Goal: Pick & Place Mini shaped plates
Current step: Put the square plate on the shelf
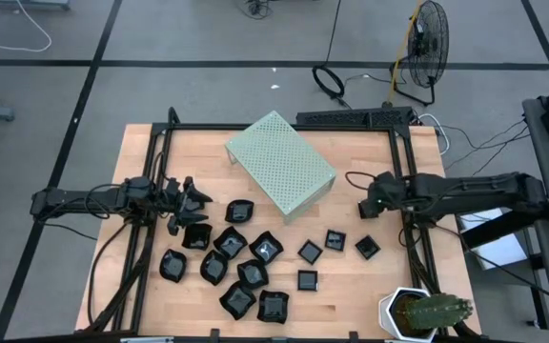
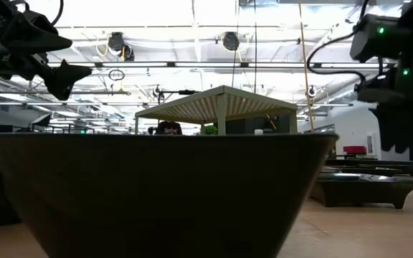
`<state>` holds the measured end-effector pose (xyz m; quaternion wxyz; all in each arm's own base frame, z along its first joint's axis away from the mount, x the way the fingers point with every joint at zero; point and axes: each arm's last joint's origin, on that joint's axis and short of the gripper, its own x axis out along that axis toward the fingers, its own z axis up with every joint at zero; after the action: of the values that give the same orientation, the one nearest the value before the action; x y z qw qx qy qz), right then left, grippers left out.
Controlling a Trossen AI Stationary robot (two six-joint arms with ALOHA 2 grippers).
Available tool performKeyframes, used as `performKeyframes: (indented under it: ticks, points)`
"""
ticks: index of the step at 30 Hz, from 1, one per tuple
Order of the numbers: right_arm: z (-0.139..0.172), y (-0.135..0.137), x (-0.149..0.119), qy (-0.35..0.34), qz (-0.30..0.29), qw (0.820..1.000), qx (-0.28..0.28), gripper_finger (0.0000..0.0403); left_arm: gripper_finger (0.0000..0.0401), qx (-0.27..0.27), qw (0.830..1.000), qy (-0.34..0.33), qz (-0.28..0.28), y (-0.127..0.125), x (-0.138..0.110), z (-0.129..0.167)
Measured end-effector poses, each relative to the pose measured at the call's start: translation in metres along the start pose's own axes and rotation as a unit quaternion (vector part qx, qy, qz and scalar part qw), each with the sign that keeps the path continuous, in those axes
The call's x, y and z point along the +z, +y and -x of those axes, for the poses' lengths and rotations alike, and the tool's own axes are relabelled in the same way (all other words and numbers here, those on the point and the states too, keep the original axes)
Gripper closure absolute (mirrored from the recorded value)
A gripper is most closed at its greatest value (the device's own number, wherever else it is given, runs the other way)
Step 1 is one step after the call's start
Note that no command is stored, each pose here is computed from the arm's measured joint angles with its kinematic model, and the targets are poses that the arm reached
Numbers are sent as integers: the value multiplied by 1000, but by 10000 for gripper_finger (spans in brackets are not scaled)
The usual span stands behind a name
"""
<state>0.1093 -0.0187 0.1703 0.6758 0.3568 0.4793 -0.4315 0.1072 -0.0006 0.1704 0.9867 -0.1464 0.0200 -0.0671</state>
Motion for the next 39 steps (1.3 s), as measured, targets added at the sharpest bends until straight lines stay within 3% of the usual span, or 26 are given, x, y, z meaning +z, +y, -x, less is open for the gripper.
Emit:
performKeyframes:
  ticks: [5,13,24,39]
  points:
    - [-8,1,-1,9,-9,1000,-16,237,105,0,1000,0,0,0,0,0]
    - [-25,3,-7,29,-14,999,15,249,105,0,1000,0,0,0,0,0]
    - [-33,-1,-11,28,-8,999,15,282,105,0,1000,0,0,0,0,0]
    - [-32,1,-9,10,29,999,26,395,105,0,1000,0,0,0,0,0]
